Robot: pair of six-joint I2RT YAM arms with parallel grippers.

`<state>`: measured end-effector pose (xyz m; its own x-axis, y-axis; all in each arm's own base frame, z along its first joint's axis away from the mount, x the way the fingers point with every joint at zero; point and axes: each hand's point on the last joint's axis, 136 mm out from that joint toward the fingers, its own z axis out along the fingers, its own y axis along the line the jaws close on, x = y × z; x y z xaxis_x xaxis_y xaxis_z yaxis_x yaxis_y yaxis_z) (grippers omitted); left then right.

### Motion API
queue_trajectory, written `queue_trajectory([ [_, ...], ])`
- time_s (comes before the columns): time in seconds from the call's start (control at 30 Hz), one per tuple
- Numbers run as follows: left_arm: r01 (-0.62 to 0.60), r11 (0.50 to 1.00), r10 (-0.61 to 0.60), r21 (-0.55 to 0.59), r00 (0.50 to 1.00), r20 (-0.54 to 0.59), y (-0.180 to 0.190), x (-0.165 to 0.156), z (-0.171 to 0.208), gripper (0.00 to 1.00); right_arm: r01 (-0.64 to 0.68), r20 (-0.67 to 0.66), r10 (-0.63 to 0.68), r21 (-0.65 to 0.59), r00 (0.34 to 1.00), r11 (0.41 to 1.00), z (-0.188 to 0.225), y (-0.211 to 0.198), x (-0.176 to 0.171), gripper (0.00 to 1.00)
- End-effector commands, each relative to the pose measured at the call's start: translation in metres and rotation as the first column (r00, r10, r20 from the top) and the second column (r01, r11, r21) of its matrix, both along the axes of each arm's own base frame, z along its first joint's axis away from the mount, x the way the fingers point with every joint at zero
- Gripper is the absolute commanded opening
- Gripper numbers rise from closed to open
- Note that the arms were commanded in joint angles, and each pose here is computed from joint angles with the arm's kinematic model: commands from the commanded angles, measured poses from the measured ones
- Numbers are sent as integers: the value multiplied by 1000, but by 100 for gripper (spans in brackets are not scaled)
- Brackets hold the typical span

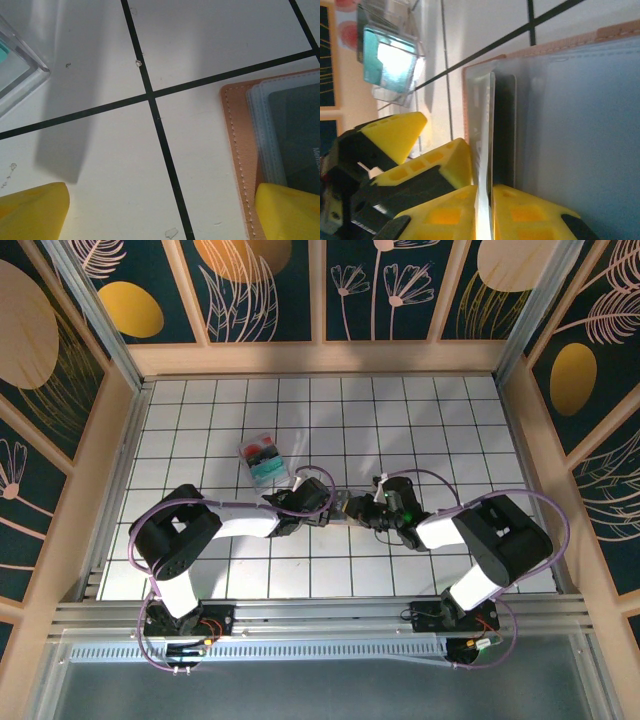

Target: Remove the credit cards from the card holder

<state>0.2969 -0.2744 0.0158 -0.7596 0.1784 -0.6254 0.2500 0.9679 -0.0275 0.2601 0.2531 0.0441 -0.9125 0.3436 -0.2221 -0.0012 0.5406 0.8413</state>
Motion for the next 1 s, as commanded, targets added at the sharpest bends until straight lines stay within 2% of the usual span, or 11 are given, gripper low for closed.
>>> queue_trajectory([
  [0.0,9,992,4,125,995,-100,21,-20,-31,97,-46,63,38,123,997,991,25,10,1,14],
  [0.3,6,991,8,136,995,-100,21,-19,-31,96,-57,47,51,132,998,990,19,9,-5,8],
  [0.43,-4,988,19,154,995,-98,25,-18,-30,97,-14,40,9,130,999,991,17,-5,1,5],
  [0.87,-14,984,32,175,995,-99,30,-20,-32,97,17,35,-20,77,999,997,12,-20,1,5],
  [0.97,-12,985,29,173,995,-96,29,-19,-31,97,8,34,-11,77,999,997,11,-18,3,10],
])
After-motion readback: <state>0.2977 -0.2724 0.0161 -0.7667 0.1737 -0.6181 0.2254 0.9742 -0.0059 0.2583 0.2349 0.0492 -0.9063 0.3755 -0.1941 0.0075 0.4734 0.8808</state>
